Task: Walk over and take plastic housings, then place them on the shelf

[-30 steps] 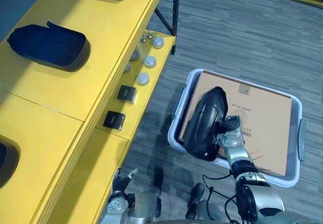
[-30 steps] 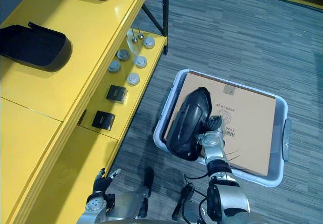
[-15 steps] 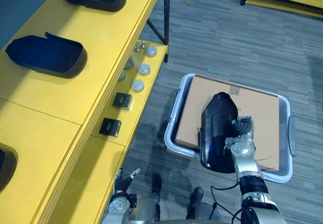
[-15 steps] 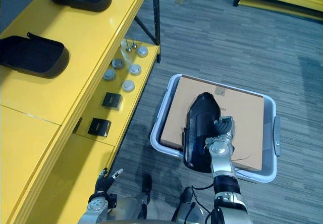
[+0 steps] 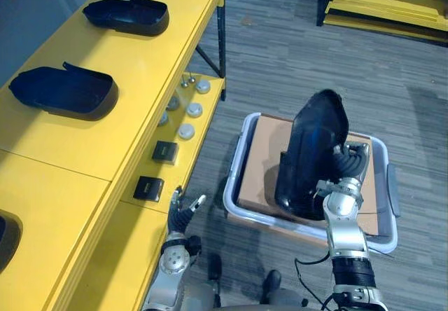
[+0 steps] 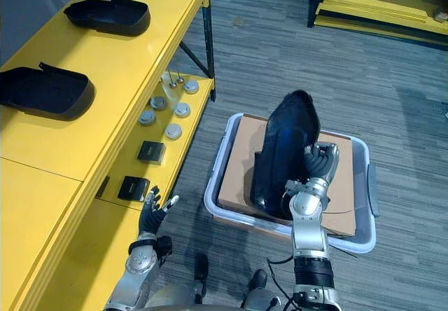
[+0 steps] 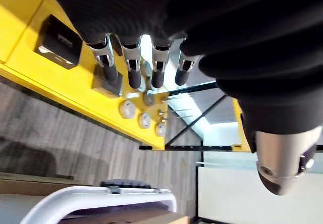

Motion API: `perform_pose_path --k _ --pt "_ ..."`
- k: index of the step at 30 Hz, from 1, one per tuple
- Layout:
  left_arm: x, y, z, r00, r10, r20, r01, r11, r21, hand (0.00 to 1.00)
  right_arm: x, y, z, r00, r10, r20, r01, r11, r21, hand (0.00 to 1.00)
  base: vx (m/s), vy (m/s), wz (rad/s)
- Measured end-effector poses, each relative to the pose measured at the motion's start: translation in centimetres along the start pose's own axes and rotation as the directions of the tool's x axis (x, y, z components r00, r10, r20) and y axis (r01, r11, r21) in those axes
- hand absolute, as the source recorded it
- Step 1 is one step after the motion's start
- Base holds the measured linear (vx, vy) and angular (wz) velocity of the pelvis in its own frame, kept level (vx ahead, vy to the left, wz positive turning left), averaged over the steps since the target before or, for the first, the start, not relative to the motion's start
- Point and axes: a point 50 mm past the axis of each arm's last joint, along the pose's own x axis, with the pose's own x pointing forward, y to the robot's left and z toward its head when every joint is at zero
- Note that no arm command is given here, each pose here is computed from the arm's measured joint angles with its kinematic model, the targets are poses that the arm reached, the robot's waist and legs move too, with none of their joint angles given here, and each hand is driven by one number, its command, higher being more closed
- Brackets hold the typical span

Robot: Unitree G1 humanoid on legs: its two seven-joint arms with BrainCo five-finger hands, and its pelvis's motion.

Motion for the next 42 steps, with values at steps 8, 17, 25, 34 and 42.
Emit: perform_pose_path --k 8,17,25,34,42 --pt "-0.7 -4.8 5.8 0.939 -0.185 0.29 0.184 0.982 0.033 0.0 -1.9 2.7 5.2 0.972 0.102 0.212 -0.139 0.976 0.167 1.0 0.0 0.002 -0.02" --pt "-0.7 -7.7 8.6 0.867 -0.247 0.433 0.217 0.969 0.117 0.0 -4.3 5.1 8.8 0.929 0.203 0.311 -0.31 0.885 0.348 1.0 -0.01 0.005 -0.09" --pt "-0.6 -8.0 8.8 0.863 -0.243 0.443 0.206 0.97 0.13 1.0 -4.3 5.0 8.7 0.929 0.217 0.301 -0.325 0.866 0.38 0.0 0.0 0.007 -0.1" --pt "-0.2 -7.8 8.3 0.88 -0.255 0.401 0.219 0.966 0.135 1.0 -4.2 4.7 8.7 0.885 0.288 0.367 -0.428 0.814 0.393 0.0 0.0 -0.001 -0.01" --pt "0.7 -5.1 7.3 0.91 -0.211 0.357 0.167 0.975 0.15 1.0 -0.8 0.6 8.3 0.866 0.258 0.428 -0.45 0.775 0.444 0.0 0.0 0.002 0.01"
